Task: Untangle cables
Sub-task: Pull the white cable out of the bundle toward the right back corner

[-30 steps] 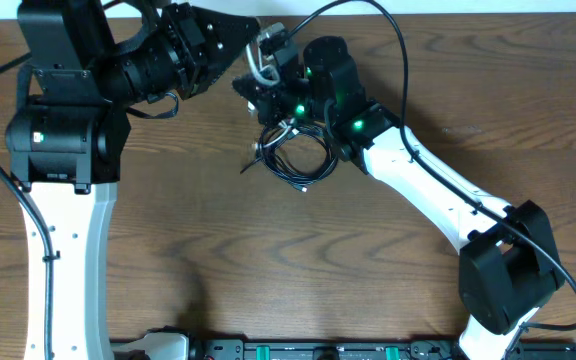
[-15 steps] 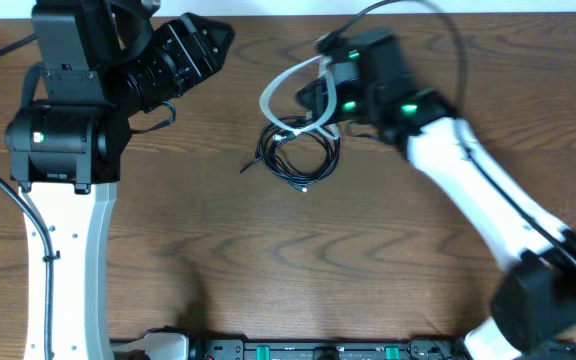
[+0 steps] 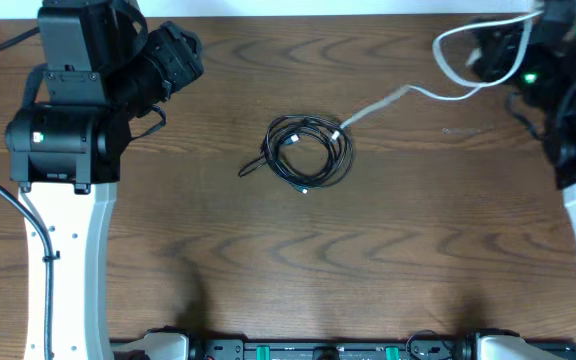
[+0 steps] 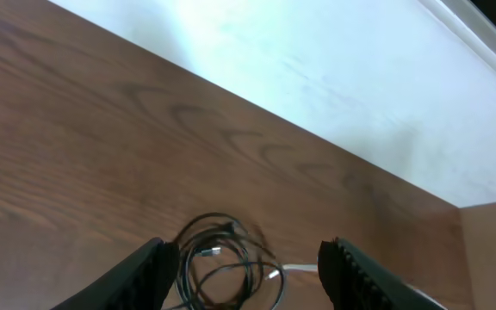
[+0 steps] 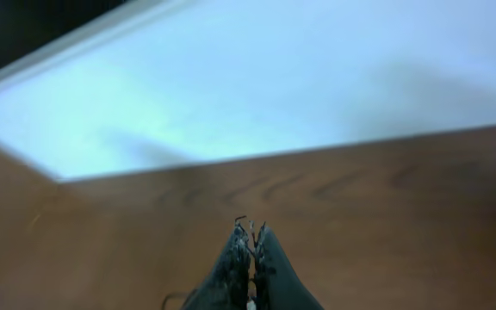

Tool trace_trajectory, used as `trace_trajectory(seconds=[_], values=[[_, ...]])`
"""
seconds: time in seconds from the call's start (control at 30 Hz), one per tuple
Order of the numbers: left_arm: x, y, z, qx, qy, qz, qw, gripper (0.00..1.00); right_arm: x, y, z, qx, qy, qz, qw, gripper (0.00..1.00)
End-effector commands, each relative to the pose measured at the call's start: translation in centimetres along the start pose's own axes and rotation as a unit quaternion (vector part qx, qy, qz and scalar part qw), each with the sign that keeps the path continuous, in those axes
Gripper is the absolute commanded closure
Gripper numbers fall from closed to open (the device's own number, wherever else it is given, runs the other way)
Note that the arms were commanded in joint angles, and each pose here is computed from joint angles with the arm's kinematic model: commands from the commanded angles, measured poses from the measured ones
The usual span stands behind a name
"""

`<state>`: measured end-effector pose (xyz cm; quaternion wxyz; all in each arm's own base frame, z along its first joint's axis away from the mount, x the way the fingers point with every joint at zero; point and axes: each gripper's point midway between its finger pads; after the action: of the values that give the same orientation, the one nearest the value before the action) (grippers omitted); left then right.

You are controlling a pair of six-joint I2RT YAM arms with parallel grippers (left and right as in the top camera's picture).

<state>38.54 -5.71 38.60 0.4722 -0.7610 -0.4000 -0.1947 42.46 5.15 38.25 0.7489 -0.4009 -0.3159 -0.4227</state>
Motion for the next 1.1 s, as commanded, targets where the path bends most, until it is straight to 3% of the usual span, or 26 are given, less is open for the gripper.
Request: trace_trajectory(seconds=[0.0,0.17,0.27,0.6,0.73,0.83,0.93,1.07], values=[[0.2,-0.1,0.3,0.010,0.011,-0.005,1.000,0.42,4.8,-2.2,-3.6,-0.092,-0.034,-0.085,0.992,0.99],[0.2,-0.1,0.3,0.010,0.010,-0.005,1.000,0.42,6.6,-1.3,-7.7,-0.194,-0.071,-0.124,0.970,0.99],[0.2,-0.1,0.3,0.010,0.010,-0.005,1.000,0.42,5.9,1.2,-9.1,-0.200,-0.072,-0.110,0.971,0.99],[0.2,-0.1,0.3,0.010,0.010,-0.005,1.000,0.43,-6.3,14.2,-7.1,-0.067,-0.079,0.075,0.992,0.99],[0.2,-0.1,0.3,0.010,0.010,-0.005,1.000,0.42,-9.5,17.0,-6.6,-0.064,-0.107,0.103,0.987,0.99],[0.2,-0.1,0.3,0.010,0.010,-0.005,1.000,0.42,-7.6,17.4,-7.9,-0.124,-0.123,0.054,0.983,0.99],[0.2,-0.1,0.3,0.010,0.010,-0.005,1.000,0.42,0.7,14.8,-9.3,-0.217,-0.162,-0.097,0.958,0.99],[0.3,-0.1,0.3,0.010,0.010,-0.006,1.000,0.42,7.6,9.7,-9.9,-0.290,-0.205,-0.204,0.912,0.99]])
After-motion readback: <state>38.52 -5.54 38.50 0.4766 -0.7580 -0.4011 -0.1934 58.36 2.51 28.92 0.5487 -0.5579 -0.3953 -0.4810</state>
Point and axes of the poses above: each gripper's point midway between its finger pads, its own y axis out along the fingers, its own z axis along the line the jaws close on, x = y × z, and after that the axes turned 4 degrees about y, right-handed
